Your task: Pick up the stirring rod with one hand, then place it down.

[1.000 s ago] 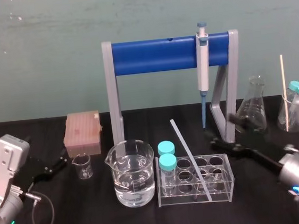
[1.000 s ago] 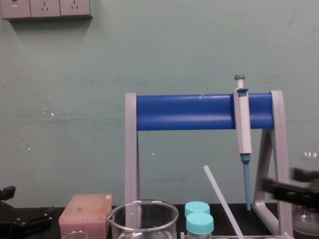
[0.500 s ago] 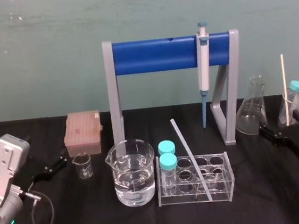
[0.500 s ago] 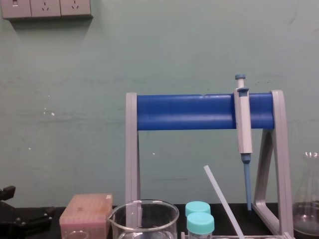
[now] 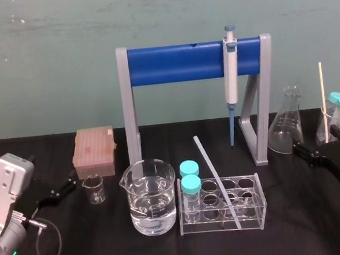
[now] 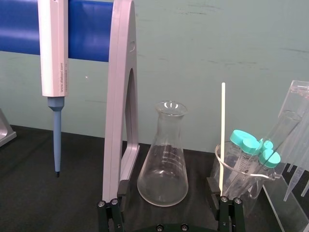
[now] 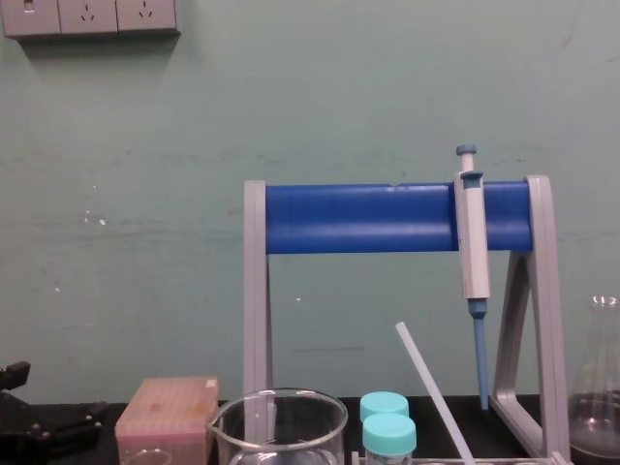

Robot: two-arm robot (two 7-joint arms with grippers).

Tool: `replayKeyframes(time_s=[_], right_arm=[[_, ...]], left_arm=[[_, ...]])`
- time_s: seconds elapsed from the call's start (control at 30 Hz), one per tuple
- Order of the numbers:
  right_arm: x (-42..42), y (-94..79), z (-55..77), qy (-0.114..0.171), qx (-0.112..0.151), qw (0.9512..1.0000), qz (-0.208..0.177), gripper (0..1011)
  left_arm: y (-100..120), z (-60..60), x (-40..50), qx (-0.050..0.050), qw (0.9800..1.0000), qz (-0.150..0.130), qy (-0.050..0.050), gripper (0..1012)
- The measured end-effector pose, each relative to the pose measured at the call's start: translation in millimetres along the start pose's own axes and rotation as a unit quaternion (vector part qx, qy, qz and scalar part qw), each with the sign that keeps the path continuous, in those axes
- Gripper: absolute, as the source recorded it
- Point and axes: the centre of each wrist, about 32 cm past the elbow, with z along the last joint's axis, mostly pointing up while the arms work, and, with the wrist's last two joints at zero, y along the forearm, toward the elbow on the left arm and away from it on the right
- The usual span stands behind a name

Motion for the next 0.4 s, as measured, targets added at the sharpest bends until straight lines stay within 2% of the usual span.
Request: replayKeyframes(time_s=[0.4], right_arm=[[-0.2,-0.5,0.1,0.002,0.002,1.0,0.004,1004]], left_arm=[[0.0,0.0,0.0,0.0,1.0,0.0,0.0,1000]])
